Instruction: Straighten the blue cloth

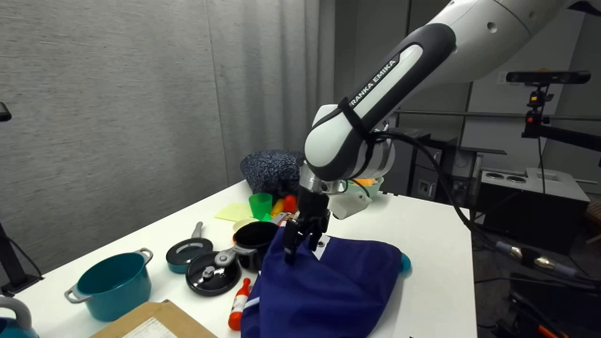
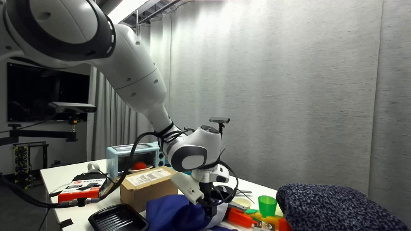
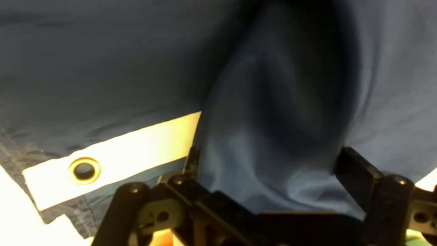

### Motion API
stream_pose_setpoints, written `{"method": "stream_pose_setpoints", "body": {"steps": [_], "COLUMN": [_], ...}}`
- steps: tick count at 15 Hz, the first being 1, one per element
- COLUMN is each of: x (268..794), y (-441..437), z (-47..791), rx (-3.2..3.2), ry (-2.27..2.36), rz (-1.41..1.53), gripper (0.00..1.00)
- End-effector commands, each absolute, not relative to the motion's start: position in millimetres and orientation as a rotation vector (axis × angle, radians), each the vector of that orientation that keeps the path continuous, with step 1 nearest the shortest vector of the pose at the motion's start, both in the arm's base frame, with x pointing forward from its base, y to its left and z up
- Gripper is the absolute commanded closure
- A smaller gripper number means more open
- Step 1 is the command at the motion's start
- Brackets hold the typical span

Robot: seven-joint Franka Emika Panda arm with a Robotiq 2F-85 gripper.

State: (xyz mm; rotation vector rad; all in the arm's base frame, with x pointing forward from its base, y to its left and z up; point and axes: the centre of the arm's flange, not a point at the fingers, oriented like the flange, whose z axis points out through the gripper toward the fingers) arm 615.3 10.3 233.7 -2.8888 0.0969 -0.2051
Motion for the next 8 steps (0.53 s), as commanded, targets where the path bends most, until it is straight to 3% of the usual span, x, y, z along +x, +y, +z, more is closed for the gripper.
{"method": "stream_pose_setpoints", "body": {"steps": [1, 8], "x": [623, 635], "y": [-11, -18], "z": [247, 265], "rx": [-2.821, -2.736], "ry": [0.112, 0.092], "rz": [-0.290, -0.395], "gripper": [0.00, 0.00]}}
